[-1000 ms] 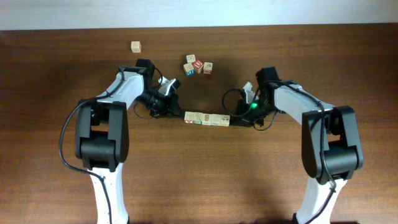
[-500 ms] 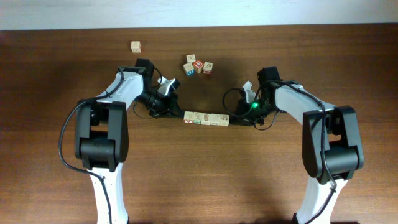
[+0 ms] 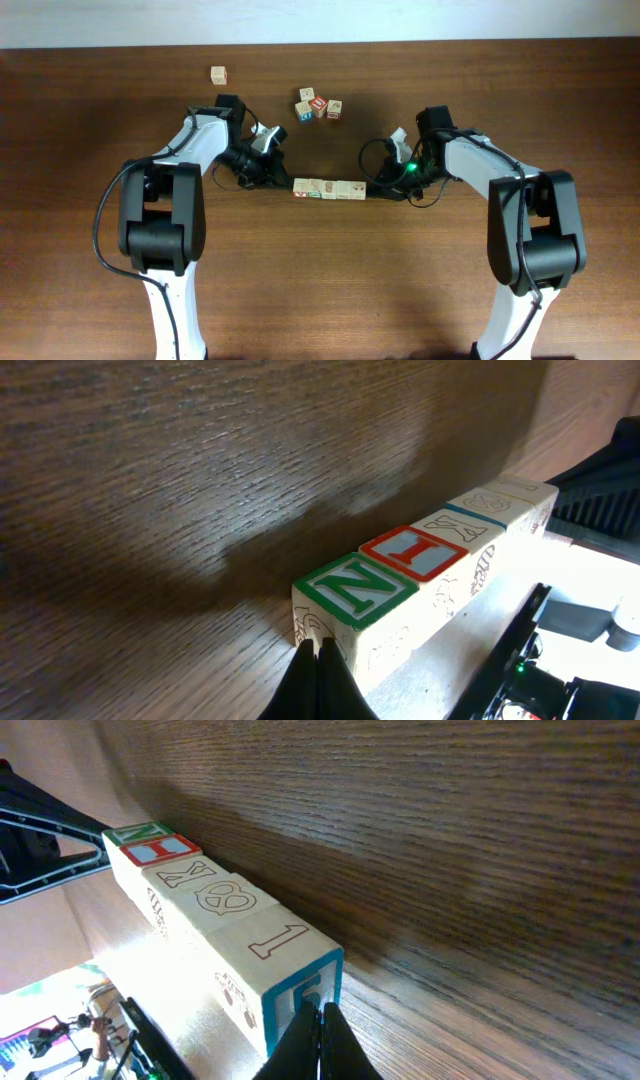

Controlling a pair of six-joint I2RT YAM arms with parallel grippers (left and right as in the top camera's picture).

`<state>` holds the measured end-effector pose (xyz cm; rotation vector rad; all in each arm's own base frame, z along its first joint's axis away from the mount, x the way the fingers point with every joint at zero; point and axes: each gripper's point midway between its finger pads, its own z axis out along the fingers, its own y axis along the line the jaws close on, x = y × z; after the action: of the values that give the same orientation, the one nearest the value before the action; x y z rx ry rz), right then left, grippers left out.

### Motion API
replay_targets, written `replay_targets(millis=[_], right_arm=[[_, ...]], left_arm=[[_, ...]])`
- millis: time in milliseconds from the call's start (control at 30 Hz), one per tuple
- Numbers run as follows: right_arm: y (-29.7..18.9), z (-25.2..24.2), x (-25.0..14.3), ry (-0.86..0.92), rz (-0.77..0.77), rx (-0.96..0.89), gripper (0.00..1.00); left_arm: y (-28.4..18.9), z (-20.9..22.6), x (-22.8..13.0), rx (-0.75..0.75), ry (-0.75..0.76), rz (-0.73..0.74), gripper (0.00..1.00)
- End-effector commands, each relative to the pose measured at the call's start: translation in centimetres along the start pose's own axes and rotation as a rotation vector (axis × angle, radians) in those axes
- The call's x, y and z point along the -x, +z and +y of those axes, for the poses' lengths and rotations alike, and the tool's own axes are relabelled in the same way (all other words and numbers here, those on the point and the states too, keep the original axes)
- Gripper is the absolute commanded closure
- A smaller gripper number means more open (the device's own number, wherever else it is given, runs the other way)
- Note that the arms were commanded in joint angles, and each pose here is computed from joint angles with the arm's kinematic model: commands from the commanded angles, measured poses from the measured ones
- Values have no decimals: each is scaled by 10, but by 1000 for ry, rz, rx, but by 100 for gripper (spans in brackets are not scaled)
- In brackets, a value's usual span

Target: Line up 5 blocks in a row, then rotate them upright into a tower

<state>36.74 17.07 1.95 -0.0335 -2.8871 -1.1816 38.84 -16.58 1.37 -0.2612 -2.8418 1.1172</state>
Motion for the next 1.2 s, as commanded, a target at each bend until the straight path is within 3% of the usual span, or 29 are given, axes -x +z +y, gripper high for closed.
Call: replay_targets(millis=[0, 1167], right_arm=[[2, 12, -3, -13, 20, 78, 95], [8, 78, 4, -161, 44, 28, 95]], left_arm=[[4, -4, -2, -24, 18, 10, 100], [4, -4, -2, -24, 15, 11, 100]])
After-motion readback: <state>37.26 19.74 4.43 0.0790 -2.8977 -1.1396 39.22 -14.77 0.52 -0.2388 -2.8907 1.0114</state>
